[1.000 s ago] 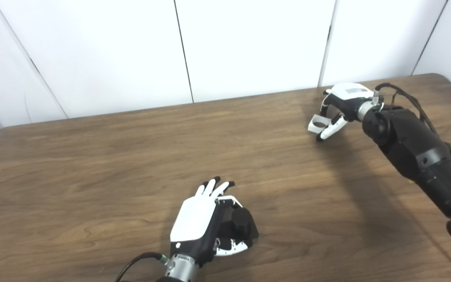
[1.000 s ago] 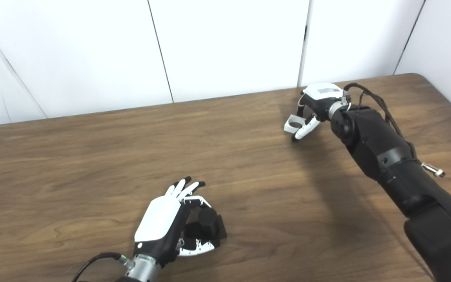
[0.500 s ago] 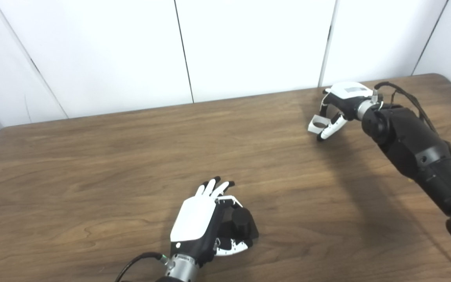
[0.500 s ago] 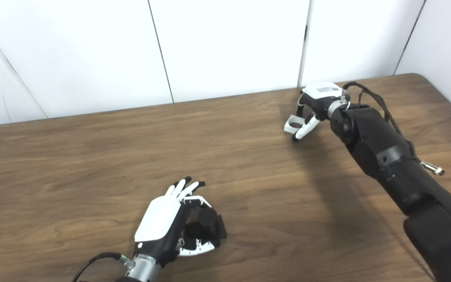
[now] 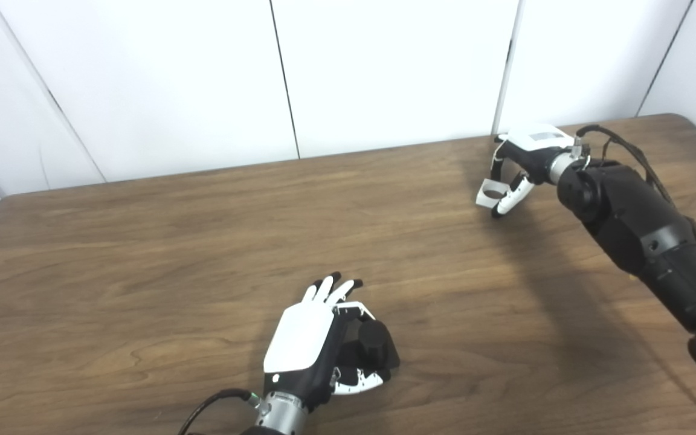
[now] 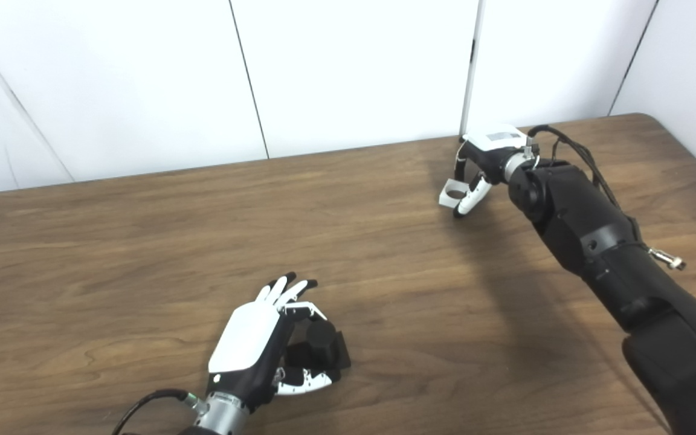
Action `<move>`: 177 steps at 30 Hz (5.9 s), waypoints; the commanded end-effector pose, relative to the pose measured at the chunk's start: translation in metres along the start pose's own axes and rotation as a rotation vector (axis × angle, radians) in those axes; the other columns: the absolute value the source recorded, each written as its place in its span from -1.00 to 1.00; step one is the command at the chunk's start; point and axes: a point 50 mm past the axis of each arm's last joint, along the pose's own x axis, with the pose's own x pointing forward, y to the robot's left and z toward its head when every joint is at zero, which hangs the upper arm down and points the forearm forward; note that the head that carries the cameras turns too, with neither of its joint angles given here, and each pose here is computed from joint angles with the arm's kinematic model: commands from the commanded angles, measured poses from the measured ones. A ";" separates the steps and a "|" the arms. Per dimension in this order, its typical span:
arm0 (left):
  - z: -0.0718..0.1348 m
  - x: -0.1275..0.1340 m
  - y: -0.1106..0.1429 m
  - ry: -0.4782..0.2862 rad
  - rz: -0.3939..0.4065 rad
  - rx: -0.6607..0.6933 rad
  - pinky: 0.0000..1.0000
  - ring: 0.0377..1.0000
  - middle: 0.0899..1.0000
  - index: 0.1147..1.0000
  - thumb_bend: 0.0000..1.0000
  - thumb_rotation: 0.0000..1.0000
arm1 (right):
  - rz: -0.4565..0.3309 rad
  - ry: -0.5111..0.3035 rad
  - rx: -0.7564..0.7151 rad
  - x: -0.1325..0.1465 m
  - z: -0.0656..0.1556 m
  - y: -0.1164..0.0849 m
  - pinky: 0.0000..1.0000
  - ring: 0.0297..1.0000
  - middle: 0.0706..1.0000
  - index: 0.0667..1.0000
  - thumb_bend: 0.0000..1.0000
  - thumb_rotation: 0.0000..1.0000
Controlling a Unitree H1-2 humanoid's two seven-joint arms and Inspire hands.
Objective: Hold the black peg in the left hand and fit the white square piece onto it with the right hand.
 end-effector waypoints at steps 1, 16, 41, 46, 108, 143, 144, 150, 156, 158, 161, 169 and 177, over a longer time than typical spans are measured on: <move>0.000 0.002 -0.001 0.007 0.007 0.020 1.00 1.00 0.83 -0.16 0.05 -0.86 | -0.070 0.001 -0.030 0.000 -0.007 -0.028 1.00 1.00 0.93 -0.08 0.08 -0.69; 0.000 0.002 -0.001 0.011 0.007 0.022 1.00 1.00 0.83 -0.15 0.04 -0.86 | -0.069 -0.001 -0.049 0.001 -0.007 -0.026 1.00 1.00 0.89 -0.09 0.05 -0.70; 0.002 0.004 -0.005 0.011 0.007 0.026 1.00 1.00 0.83 -0.16 0.05 -0.86 | -0.134 -0.108 -0.107 -0.017 0.014 -0.030 1.00 1.00 0.90 -0.09 0.05 -0.69; 0.003 0.007 -0.006 0.009 0.009 0.026 1.00 1.00 0.83 -0.16 0.05 -0.86 | -0.139 -0.131 -0.121 -0.022 0.017 -0.030 1.00 1.00 0.90 -0.09 0.05 -0.69; 0.010 0.033 -0.004 0.038 0.021 0.029 1.00 1.00 0.85 -0.16 0.05 -0.86 | -0.225 -0.522 -0.287 -0.127 0.088 -0.063 1.00 1.00 0.87 -0.09 0.05 -0.69; 0.017 0.041 -0.006 0.041 0.044 0.036 1.00 1.00 0.83 -0.17 0.05 -0.85 | -0.211 -0.675 -0.271 -0.170 0.111 -0.078 1.00 1.00 0.84 -0.09 0.05 -0.68; 0.017 0.041 -0.006 0.042 0.043 0.037 1.00 1.00 0.83 -0.17 0.05 -0.85 | -0.211 -0.679 -0.270 -0.170 0.112 -0.077 1.00 1.00 0.84 -0.09 0.05 -0.68; 0.019 0.041 -0.005 0.038 0.042 0.044 1.00 1.00 0.83 -0.16 0.05 -0.85 | -0.204 -0.705 -0.273 -0.170 0.120 -0.072 1.00 1.00 0.83 -0.09 0.05 -0.69; 0.021 0.040 -0.004 0.043 0.043 0.031 1.00 1.00 0.84 -0.16 0.05 -0.85 | -0.190 -0.726 -0.269 -0.170 0.126 -0.067 1.00 1.00 0.84 -0.09 0.05 -0.69; 0.021 0.040 -0.003 0.042 0.041 0.038 1.00 1.00 0.84 -0.16 0.05 -0.85 | -0.189 -0.738 -0.275 -0.169 0.130 -0.064 1.00 1.00 0.84 -0.09 0.05 -0.69; 0.021 0.040 -0.003 0.041 0.040 0.042 1.00 1.00 0.83 -0.16 0.05 -0.85 | -0.187 -0.750 -0.282 -0.169 0.135 -0.060 1.00 1.00 0.84 -0.09 0.05 -0.68; 0.019 0.042 -0.003 0.044 0.044 0.033 1.00 1.00 0.83 -0.16 0.05 -0.86 | -0.172 -0.773 -0.273 -0.172 0.144 -0.055 1.00 1.00 0.84 -0.09 0.05 -0.69; 0.017 0.043 -0.001 0.047 0.041 0.048 1.00 1.00 0.83 -0.16 0.05 -0.85 | -0.146 -0.800 -0.262 -0.179 0.151 -0.053 1.00 1.00 0.86 -0.09 0.05 -0.69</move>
